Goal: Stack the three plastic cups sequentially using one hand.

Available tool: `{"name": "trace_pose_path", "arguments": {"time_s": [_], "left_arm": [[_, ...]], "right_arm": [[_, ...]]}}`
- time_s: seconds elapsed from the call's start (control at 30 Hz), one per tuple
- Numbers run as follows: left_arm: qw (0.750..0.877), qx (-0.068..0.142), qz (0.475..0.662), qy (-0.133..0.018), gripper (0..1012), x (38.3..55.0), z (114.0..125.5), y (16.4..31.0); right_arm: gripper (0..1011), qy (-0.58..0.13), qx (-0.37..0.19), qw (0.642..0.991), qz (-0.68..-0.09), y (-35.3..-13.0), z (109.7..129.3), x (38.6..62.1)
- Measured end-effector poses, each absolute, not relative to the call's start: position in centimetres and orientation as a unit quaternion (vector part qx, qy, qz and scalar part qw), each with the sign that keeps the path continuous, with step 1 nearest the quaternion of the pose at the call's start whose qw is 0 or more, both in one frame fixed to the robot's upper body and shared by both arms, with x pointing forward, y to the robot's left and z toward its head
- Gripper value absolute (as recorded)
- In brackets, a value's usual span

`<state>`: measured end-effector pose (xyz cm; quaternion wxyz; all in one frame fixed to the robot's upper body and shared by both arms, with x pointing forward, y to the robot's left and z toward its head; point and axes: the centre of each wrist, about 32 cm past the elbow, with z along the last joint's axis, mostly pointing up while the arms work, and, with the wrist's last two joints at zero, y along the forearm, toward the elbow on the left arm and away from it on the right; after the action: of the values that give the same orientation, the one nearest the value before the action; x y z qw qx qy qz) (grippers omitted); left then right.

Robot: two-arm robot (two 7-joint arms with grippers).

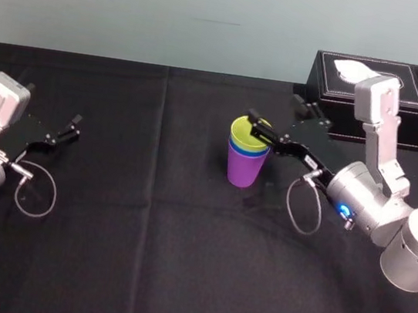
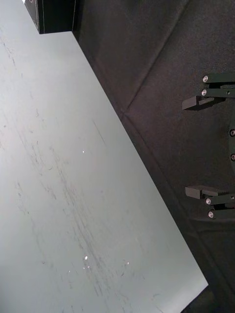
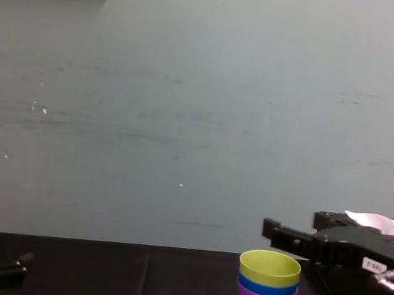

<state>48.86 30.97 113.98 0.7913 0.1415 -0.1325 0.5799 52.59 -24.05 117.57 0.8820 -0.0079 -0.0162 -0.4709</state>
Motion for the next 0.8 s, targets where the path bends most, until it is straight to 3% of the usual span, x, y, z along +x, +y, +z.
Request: {"name": "trace_pose_path", "arguments": {"time_s": [0.3, 0.5, 0.8], "left_arm": [[0.791, 0.141, 0.580, -0.132, 1012, 48.9, 114.0, 31.0], [0.791, 0.142, 0.580, -0.132, 1011, 48.9, 114.0, 31.0], [0.791, 0.141, 0.580, -0.132, 1011, 48.9, 114.0, 31.0]], "right_arm": [[1003, -0.019, -0.012, 0.832, -0.555, -23.7, 117.5, 51.2], [1003, -0.023, -0.046, 0.798, -0.601, -23.3, 116.6, 51.2], [1003, -0.022, -0.099, 0.779, -0.619, -22.8, 115.0, 52.0]]}}
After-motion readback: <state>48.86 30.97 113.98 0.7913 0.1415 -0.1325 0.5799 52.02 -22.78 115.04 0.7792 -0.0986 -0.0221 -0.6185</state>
